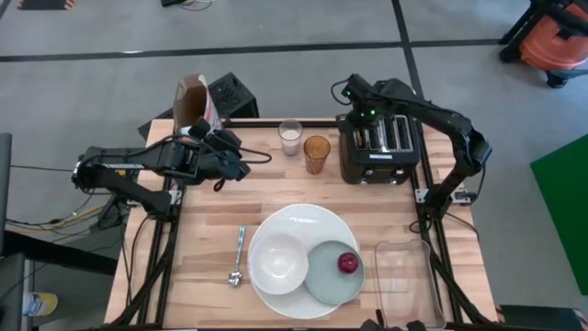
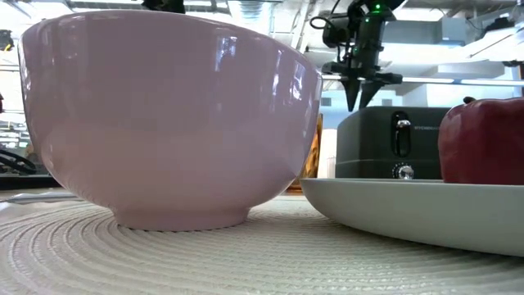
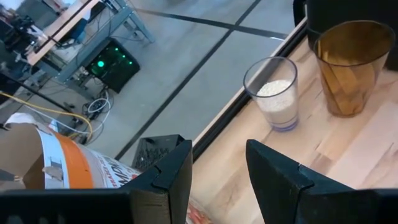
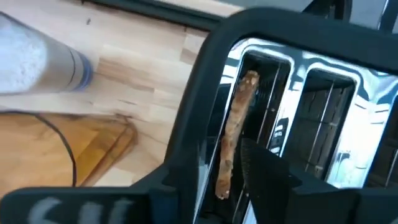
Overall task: Arrange a breakfast setting
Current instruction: Put the toasted bread on the blue plate
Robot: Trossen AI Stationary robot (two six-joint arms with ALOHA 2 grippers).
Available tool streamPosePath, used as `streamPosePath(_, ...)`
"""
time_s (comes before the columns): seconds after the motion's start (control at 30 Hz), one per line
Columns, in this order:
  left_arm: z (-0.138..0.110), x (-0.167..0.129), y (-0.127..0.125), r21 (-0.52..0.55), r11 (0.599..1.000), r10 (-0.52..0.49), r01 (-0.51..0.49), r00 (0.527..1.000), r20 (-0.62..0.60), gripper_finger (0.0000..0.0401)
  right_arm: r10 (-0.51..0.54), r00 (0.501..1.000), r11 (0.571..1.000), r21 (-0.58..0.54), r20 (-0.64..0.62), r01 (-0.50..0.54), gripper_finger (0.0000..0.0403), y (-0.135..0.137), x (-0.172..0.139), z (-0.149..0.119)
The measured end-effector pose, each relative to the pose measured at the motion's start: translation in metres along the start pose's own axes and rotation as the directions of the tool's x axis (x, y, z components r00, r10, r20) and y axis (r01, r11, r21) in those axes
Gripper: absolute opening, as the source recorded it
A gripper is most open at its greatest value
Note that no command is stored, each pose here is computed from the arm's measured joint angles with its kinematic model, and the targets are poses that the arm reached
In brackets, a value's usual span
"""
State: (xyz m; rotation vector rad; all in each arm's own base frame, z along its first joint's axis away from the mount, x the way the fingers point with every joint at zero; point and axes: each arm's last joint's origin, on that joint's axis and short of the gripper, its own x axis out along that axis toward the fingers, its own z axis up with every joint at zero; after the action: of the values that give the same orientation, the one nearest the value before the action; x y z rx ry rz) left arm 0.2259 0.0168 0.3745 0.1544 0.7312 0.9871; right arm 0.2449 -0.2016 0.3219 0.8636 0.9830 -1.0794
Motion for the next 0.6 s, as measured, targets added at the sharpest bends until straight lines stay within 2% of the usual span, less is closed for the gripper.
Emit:
streamPosePath(0.2, 0.000, 0.000, 0.000, 0.000, 1.000, 0.001, -0.001, 1.000, 0.000, 0.0139, -0.001, 1.000, 1.000, 0.000, 0.004, 0.001, 0.0117, 0.000, 0.000, 0.000)
streamPosePath(0.5, 0.000, 0.000, 0.000, 0.001, 1.000, 0.000, 0.000, 1.000, 0.000, 0.0139, -0.062, 0.997, 0.998, 0.020, -0.039, 0.063, 0.0127, -0.005, 0.021, 0.009)
streamPosePath(0.6, 0.000, 0.000, 0.000, 0.000, 1.000, -0.005, 0.005, 1.000, -0.002, 0.0139, -0.066, 0.998, 0.998, 0.022, -0.018, 0.066, 0.0130, -0.004, 0.020, 0.010)
